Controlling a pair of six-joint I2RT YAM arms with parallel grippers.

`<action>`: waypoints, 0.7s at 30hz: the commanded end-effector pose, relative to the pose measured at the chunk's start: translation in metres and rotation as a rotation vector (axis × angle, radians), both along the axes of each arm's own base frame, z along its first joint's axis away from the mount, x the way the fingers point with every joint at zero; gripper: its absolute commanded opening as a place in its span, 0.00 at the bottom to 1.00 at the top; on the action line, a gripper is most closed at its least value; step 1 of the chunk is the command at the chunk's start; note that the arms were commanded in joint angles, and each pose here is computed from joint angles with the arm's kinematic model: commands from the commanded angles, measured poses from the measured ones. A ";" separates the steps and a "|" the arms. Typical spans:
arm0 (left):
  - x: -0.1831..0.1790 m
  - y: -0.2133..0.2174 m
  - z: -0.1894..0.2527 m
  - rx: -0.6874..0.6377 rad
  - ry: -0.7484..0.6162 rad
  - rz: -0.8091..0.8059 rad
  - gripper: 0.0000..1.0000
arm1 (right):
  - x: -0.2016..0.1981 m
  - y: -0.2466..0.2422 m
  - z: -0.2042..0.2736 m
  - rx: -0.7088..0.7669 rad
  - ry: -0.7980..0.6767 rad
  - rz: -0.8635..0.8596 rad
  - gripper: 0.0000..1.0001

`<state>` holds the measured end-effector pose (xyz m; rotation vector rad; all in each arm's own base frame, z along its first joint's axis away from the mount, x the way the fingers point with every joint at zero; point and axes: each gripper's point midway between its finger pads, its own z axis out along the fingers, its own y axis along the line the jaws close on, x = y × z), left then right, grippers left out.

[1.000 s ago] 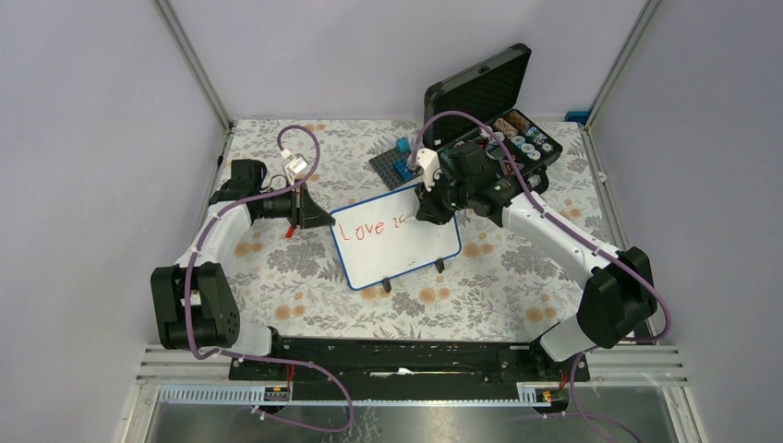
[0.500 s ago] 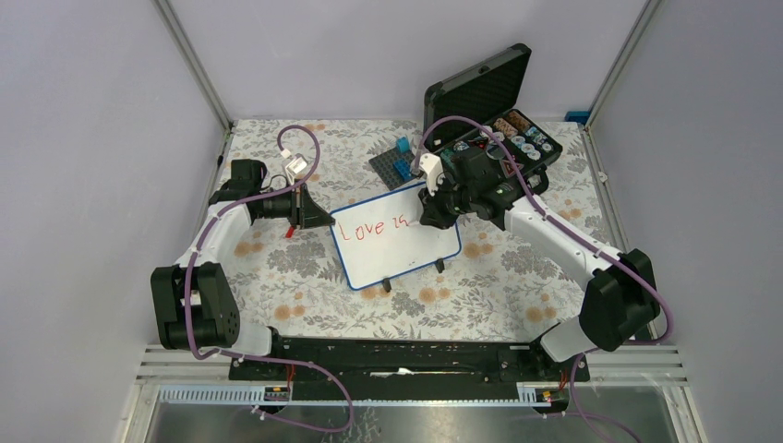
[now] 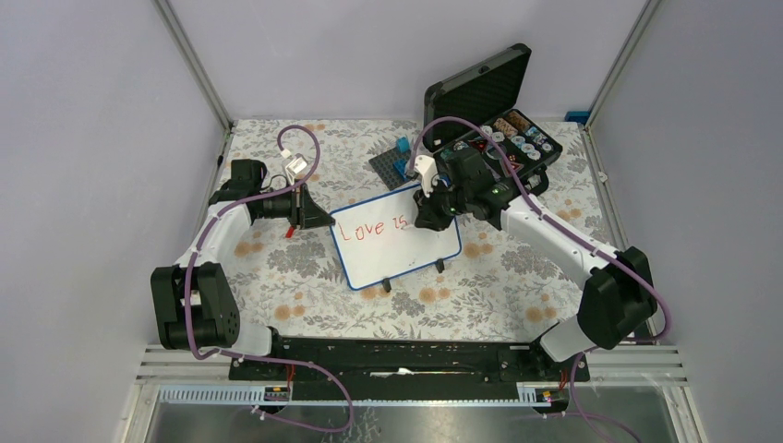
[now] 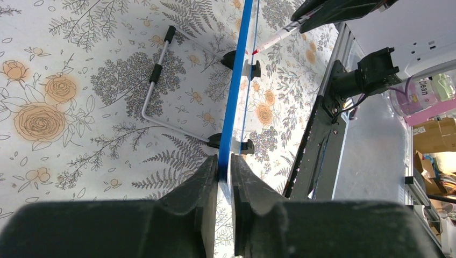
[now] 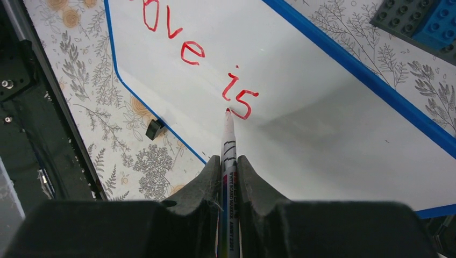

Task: Write a sentence on the whiteboard

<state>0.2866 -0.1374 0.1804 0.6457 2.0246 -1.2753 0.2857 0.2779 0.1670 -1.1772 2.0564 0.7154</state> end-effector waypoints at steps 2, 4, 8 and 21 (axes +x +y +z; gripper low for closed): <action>-0.004 -0.001 0.013 -0.007 -0.071 -0.016 0.27 | -0.017 0.011 0.035 0.075 -0.013 0.085 0.00; -0.005 -0.002 0.015 -0.016 -0.075 -0.020 0.36 | -0.027 0.012 0.036 0.078 0.001 0.111 0.00; -0.011 -0.002 0.018 -0.033 -0.088 -0.027 0.49 | -0.043 0.014 0.034 0.074 0.011 0.149 0.00; -0.022 0.000 0.000 -0.029 -0.067 -0.026 0.58 | -0.060 0.050 0.011 0.102 -0.087 0.151 0.00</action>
